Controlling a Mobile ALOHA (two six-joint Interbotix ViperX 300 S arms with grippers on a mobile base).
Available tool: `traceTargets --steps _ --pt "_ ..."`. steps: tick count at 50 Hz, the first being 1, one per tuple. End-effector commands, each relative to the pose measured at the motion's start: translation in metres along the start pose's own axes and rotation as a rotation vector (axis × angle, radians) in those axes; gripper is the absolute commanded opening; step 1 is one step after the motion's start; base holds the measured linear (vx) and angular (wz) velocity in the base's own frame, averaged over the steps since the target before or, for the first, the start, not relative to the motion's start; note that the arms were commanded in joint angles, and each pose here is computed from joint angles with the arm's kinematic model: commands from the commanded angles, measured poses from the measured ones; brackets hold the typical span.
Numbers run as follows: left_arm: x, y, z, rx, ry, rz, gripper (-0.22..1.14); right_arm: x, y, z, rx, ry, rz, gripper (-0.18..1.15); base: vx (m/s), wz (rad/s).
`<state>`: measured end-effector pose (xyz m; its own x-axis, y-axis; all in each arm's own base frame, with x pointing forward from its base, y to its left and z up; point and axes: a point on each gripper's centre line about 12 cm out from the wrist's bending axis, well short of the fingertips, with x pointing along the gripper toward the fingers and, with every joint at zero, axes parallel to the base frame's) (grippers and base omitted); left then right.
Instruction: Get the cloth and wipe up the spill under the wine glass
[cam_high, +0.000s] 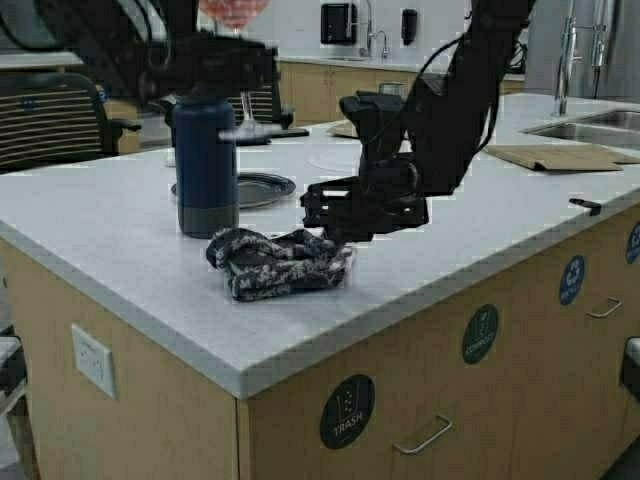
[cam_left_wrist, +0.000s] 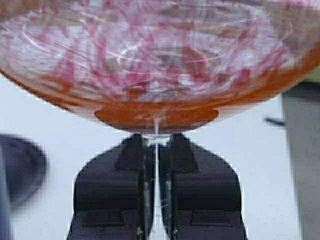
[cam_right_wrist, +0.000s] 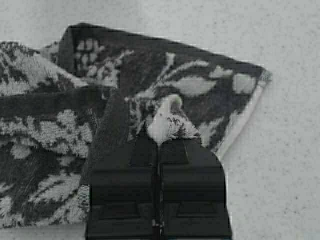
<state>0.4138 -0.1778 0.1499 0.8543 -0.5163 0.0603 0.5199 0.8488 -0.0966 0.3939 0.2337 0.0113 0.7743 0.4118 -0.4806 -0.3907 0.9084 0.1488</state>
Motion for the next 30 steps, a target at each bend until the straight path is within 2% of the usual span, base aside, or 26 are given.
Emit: traceTargets --steps 1,18,30 --pt "0.002 -0.003 -0.011 -0.003 -0.071 -0.034 0.13 -0.002 -0.003 0.014 0.004 -0.038 -0.004 0.07 0.00 0.00" --pt "-0.005 0.001 -0.080 -0.035 -0.080 -0.058 0.13 -0.004 -0.012 0.011 0.012 -0.027 -0.021 0.07 0.00 0.00" --pt "-0.005 0.006 -0.123 -0.013 -0.016 -0.050 0.13 -0.004 -0.012 0.011 0.012 -0.032 -0.021 0.07 0.00 0.00"
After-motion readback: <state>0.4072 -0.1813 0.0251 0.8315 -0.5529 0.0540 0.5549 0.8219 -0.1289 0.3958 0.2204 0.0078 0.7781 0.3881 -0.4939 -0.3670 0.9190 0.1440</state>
